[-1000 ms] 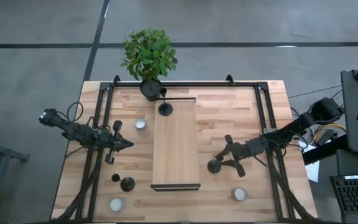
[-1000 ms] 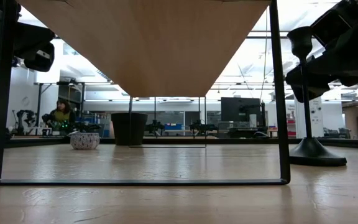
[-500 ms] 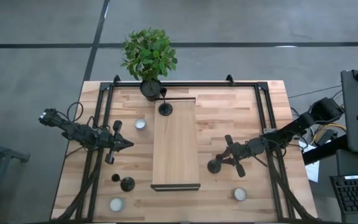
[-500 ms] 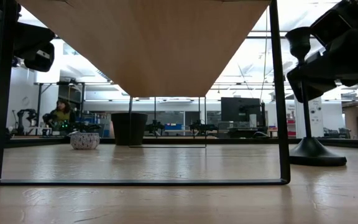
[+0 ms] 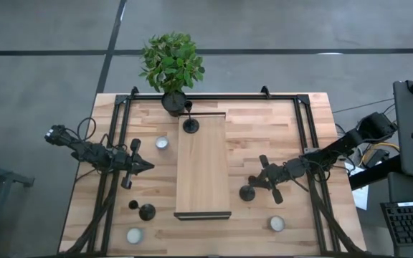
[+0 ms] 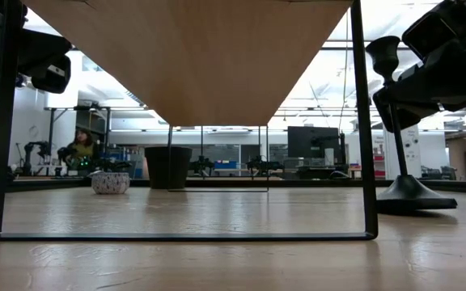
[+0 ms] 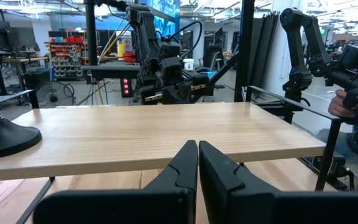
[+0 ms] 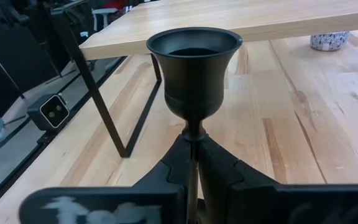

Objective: Pick & Place candle stick holders
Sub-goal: Put the right black candle holder on the shelf

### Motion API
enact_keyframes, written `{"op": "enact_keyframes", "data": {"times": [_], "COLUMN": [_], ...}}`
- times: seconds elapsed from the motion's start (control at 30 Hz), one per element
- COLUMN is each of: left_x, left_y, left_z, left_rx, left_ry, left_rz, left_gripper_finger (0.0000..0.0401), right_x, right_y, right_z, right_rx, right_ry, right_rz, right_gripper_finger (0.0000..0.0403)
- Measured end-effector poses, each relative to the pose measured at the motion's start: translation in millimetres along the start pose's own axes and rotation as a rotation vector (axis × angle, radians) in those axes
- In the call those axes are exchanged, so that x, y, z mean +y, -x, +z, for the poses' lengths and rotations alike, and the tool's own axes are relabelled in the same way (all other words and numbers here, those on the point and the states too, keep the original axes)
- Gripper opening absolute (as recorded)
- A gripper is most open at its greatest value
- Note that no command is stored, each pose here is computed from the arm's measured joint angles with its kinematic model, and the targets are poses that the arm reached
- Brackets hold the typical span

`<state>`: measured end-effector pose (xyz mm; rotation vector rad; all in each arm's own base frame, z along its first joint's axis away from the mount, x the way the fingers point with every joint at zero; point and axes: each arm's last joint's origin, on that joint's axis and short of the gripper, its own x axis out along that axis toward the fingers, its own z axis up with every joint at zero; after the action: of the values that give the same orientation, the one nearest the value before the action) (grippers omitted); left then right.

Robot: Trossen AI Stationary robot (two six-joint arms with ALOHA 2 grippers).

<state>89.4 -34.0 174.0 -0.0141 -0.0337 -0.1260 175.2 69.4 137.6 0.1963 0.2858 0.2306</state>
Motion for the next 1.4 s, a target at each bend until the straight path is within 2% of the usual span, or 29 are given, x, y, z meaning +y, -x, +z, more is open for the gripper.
{"op": "enact_keyframes", "data": {"times": [0.23,0.73,0.97,1.4], "left_x": [0,0,0,0], "left_y": [0,0,0,0], "left_z": [0,0,0,0], "left_rx": [0.000,0.000,0.000,0.000], "left_ry": [0.000,0.000,0.000,0.000], "left_rz": [0.000,0.000,0.000,0.000], "left_gripper_finger": [0.0014,0.0014,0.0014,0.0014], "right_x": [0,-4,-14,-43], "right_y": [0,8,19,31], "right_z": [0,10,19,37], "right_rx": [-0.001,-0.068,-0.076,-0.057], "right_ry": [0.005,0.060,0.042,0.101], "right_rz": [-0.005,-0.126,-0.195,-0.329], "right_gripper_finger": [0.0017,0.0018,0.0018,0.0018]}}
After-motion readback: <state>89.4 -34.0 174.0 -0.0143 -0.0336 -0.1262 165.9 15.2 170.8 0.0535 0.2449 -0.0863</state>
